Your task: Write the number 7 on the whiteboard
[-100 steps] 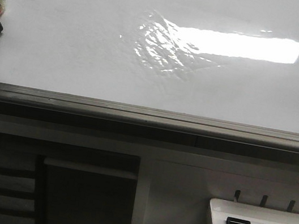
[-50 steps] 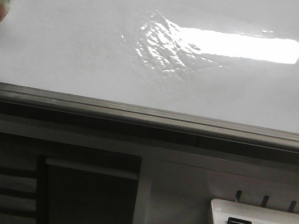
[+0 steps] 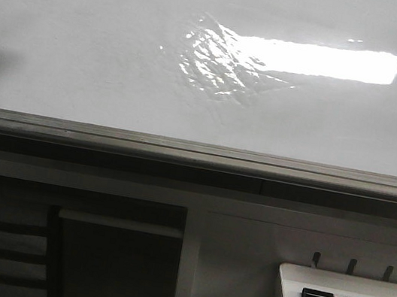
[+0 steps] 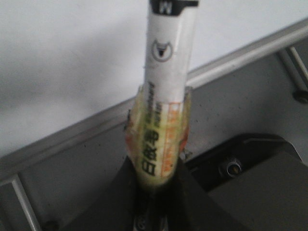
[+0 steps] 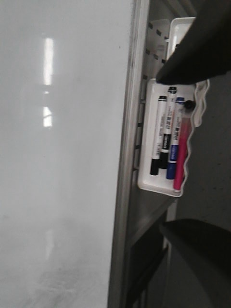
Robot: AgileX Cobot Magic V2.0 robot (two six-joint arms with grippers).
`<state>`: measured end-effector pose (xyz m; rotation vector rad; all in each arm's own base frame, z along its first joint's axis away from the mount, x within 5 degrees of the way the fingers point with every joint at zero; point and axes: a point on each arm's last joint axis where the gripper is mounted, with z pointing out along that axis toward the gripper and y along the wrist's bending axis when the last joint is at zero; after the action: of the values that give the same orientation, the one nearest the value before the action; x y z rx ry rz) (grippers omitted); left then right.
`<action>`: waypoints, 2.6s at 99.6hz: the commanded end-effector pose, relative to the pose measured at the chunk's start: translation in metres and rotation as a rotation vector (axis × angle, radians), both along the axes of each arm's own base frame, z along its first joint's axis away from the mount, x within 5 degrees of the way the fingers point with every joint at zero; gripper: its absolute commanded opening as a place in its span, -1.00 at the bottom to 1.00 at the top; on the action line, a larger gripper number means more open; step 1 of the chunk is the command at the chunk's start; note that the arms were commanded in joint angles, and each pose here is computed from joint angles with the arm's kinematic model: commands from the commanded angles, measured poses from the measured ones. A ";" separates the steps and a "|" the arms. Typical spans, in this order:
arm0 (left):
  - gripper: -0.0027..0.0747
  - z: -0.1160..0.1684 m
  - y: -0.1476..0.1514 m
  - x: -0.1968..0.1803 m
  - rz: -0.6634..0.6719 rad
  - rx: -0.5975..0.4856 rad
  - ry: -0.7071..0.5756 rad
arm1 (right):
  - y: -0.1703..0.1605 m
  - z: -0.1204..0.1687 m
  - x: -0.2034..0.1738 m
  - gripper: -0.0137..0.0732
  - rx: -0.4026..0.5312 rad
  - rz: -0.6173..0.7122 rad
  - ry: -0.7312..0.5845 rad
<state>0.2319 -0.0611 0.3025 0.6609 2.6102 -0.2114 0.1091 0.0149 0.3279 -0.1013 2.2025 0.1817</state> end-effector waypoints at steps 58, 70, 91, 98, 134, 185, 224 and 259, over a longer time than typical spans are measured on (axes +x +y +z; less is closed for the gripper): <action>-0.98 0.034 -0.115 -0.046 -0.745 0.135 -0.105 | 0.112 0.045 0.080 0.49 -0.174 1.030 0.032; -0.98 0.036 -0.127 -0.053 -0.809 0.154 -0.174 | 0.138 0.046 0.080 0.35 -0.182 1.122 -0.075; -0.98 0.038 -0.137 -0.059 -0.883 0.150 -0.227 | 0.160 0.043 0.083 0.15 -0.149 1.216 -0.161; -0.98 0.038 -0.137 -0.058 -0.880 0.146 -0.238 | 0.163 0.038 0.088 0.15 -0.146 1.214 -0.149; -0.98 0.039 -0.139 -0.057 -0.874 0.133 -0.260 | 0.169 0.009 0.095 0.15 -0.108 1.202 -0.216; -0.98 0.040 -0.140 -0.056 -0.871 0.128 -0.274 | 0.174 0.010 0.097 0.15 -0.116 1.218 -0.250; -0.98 0.039 -0.138 -0.056 -0.875 0.144 -0.269 | 0.181 0.011 0.103 -0.05 -0.171 1.249 -0.197; -0.98 0.040 -0.139 -0.055 -0.873 0.141 -0.277 | 0.183 0.013 0.102 -0.11 -0.121 1.240 -0.192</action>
<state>0.1777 -0.1979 0.3247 1.7710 2.0074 -0.1523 0.2139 0.1974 0.3196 -1.5471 1.7221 0.6353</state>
